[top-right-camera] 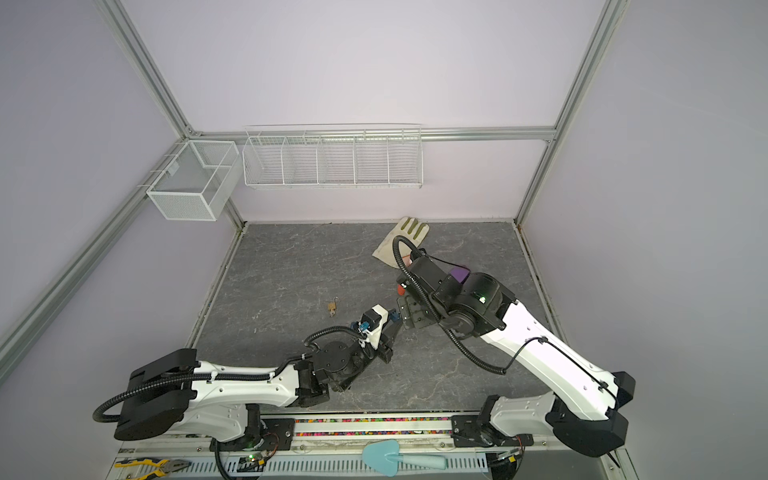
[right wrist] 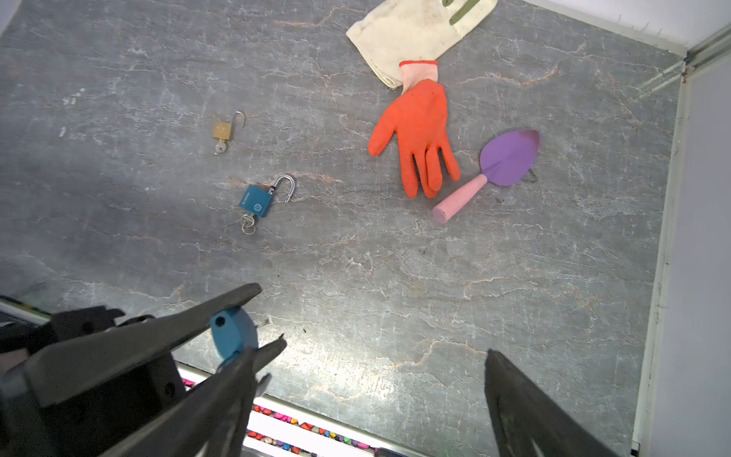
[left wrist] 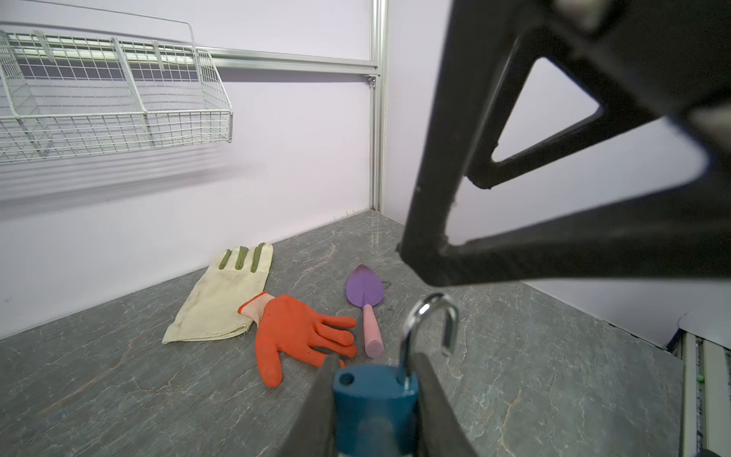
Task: Unlock with the key
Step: 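Draw the right gripper back from the padlock while the left gripper keeps holding it, then lower the small blue padlock toward the table with the left gripper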
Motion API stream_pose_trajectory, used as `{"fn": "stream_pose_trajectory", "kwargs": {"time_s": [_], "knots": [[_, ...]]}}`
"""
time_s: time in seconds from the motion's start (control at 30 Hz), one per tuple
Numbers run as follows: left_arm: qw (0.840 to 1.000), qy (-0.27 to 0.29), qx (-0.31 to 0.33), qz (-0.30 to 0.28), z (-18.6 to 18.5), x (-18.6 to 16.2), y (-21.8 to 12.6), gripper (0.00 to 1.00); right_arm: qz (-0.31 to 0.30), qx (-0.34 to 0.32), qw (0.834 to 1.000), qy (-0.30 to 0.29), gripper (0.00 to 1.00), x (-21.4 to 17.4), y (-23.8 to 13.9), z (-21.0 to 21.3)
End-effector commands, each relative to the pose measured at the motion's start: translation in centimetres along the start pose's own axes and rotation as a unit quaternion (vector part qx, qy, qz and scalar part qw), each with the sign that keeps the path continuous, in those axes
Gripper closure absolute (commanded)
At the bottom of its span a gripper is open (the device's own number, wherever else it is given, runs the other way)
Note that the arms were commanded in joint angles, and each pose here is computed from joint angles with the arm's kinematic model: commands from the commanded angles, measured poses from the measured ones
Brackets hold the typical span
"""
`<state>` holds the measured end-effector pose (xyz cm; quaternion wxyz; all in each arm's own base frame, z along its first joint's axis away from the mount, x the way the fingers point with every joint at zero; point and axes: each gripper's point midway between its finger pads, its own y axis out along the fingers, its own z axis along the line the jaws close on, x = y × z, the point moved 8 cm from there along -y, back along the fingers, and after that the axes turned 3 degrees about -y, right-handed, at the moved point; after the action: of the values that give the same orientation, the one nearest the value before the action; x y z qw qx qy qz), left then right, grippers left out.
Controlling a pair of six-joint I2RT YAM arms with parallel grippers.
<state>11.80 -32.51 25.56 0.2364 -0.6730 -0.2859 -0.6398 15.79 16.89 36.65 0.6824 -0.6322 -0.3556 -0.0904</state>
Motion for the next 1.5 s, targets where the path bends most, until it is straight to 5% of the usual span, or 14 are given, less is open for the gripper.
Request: {"fn": "stream_pose_trajectory", "kwargs": {"time_s": [0.0,0.77,1.17,1.47], "knots": [[1.000,-0.013,-0.005,-0.026,0.0,1.3,-0.3,1.00,0.005,0.019,1.000,-0.007,0.10,-0.9,-0.5,-0.4],[0.998,-0.033,-0.037,-0.042,-0.5,2.5,-0.5,1.00,-0.006,0.124,0.992,-0.004,0.12,-1.7,0.2,-1.0],[0.998,-0.040,-0.019,-0.037,-0.2,2.2,-0.4,1.00,-0.012,0.097,0.995,0.002,0.12,-1.7,-0.2,-1.8],[0.989,-0.119,0.025,0.089,-0.1,-0.5,0.2,1.00,-0.034,0.040,0.998,0.037,0.11,-2.7,0.4,-3.9]]}}
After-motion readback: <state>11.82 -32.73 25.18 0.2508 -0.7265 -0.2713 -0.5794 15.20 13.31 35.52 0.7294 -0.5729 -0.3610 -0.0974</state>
